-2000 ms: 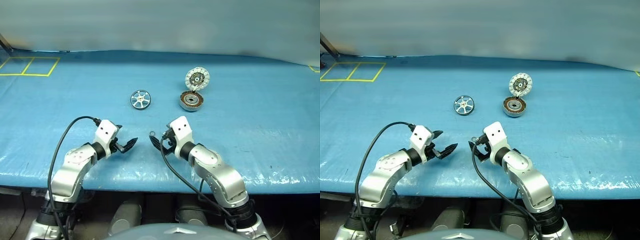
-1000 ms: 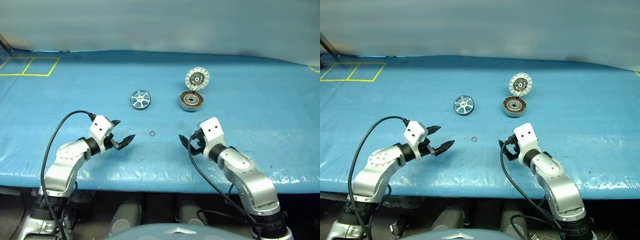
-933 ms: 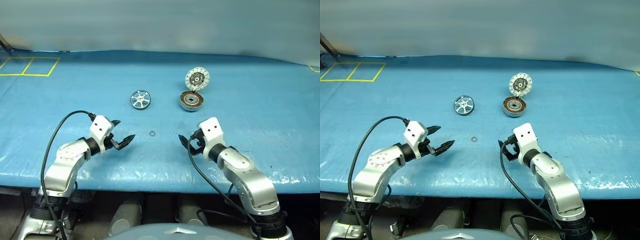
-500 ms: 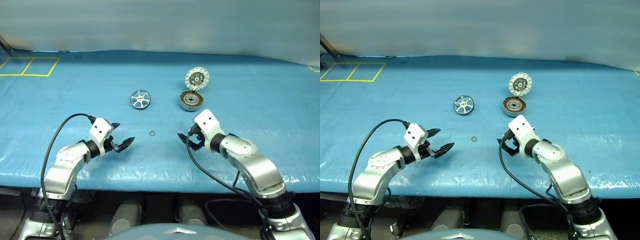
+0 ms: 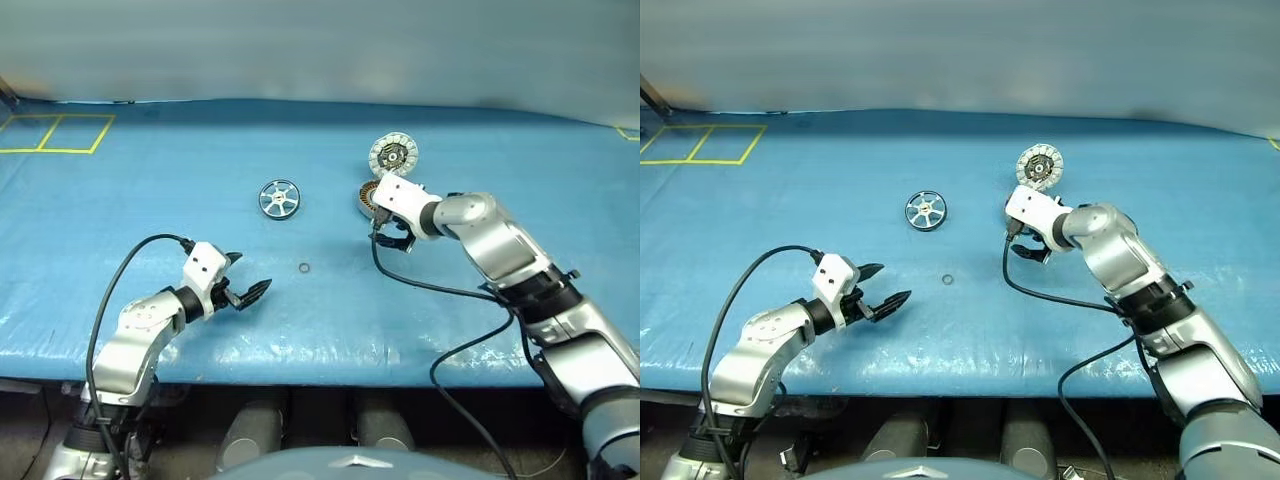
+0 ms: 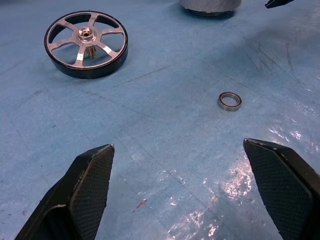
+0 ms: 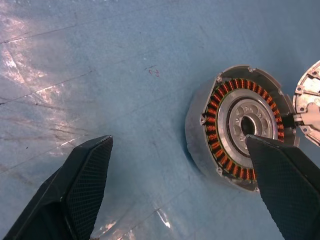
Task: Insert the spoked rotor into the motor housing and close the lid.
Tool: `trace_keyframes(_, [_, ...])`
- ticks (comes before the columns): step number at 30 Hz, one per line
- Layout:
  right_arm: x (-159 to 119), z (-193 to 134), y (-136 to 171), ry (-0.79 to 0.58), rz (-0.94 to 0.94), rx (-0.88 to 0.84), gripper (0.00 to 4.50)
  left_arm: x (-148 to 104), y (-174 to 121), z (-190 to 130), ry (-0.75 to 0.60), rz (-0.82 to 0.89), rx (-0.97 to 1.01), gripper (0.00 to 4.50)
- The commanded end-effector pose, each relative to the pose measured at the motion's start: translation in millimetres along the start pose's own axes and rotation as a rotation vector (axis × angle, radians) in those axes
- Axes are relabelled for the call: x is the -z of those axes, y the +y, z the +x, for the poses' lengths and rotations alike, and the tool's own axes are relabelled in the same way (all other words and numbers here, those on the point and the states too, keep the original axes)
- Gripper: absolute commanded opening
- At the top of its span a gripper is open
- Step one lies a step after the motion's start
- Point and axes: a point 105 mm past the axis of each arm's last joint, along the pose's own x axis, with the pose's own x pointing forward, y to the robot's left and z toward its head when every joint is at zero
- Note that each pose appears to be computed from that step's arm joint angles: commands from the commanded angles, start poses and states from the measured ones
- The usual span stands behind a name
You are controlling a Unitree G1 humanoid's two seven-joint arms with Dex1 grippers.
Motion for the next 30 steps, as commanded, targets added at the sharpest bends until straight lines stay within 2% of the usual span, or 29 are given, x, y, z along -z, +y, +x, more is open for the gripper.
trace_keyframes(1, [-17.0,4.8,-18.9,-0.025,-0.072,0.026,4.48,-10.2,-4.1,-0.7,-0.038,0.022,0.003,4.49])
trace_keyframes(7, [-13.9,20.1,-28.4,-0.006,-0.070,0.035,4.48,-11.9,-8.7,0.7,-0.047,0.025,0.018,4.49])
trace_keyframes(26, [16.2,39.2,-16.7,0.047,0.065,-0.029,4.48,-12.1,-22.5,-3.9,-0.070,0.046,0.098,4.49])
trace_keyframes(29, [16.8,40.6,-14.4,0.052,0.064,-0.039,3.93,-11.4,-22.7,-3.9,-0.068,0.047,0.099,4.50])
trace_keyframes(30, [16.8,40.8,-13.7,0.052,0.065,-0.042,3.61,-11.3,-22.8,-3.9,-0.069,0.048,0.099,4.50])
